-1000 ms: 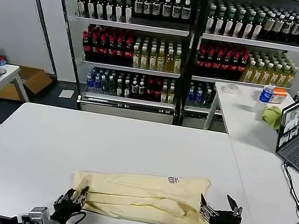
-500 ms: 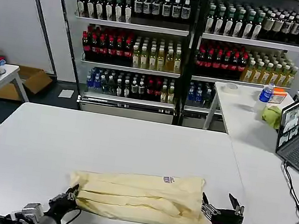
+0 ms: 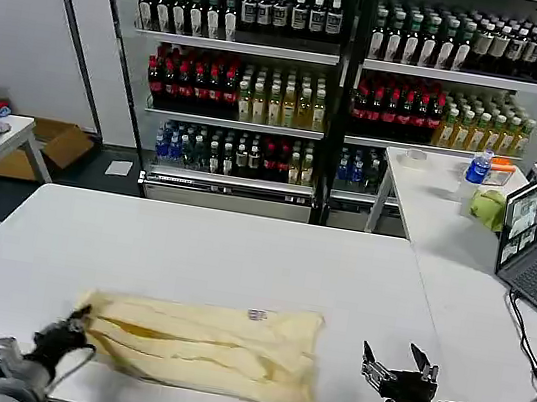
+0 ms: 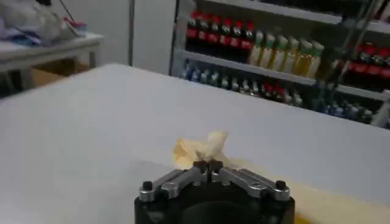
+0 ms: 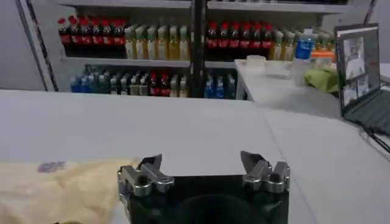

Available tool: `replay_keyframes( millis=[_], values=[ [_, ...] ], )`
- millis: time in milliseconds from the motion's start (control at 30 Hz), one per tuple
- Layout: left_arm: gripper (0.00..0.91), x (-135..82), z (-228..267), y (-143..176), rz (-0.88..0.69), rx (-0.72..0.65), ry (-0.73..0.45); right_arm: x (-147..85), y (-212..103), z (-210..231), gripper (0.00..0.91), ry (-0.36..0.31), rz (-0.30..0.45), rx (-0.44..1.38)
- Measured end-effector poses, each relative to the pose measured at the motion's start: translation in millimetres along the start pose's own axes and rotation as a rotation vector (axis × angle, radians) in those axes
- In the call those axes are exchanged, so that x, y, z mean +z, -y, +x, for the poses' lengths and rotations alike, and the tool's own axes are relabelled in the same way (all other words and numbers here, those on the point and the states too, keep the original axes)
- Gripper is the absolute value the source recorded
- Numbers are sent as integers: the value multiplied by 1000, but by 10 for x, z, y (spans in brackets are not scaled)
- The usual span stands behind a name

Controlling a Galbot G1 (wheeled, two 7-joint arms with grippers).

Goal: Fold and organize the clothes.

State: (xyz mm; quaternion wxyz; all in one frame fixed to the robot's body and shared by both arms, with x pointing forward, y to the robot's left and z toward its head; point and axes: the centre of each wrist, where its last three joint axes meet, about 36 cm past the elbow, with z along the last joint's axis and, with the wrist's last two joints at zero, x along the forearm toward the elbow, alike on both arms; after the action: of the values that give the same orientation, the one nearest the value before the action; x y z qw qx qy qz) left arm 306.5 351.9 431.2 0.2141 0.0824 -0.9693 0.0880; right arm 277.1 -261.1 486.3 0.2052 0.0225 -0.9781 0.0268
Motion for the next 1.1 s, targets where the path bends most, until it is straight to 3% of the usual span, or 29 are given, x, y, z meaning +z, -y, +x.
replay_keyframes(
  millis=[233, 467, 700, 1100],
  values=[
    [10, -395, -38, -331, -91, -52, 75, 2, 0, -18, 907, -1, 1, -2],
    [10, -560, 98, -148, -205, -10, 148, 19, 2, -40, 907, -7, 7, -3],
    [10, -482, 266, 339, -301, 82, 192, 48, 7, -76, 907, -17, 15, -4],
    [10, -76, 371, 1036, -350, 205, 174, 92, 15, -154, 907, -30, 23, -6]
  ],
)
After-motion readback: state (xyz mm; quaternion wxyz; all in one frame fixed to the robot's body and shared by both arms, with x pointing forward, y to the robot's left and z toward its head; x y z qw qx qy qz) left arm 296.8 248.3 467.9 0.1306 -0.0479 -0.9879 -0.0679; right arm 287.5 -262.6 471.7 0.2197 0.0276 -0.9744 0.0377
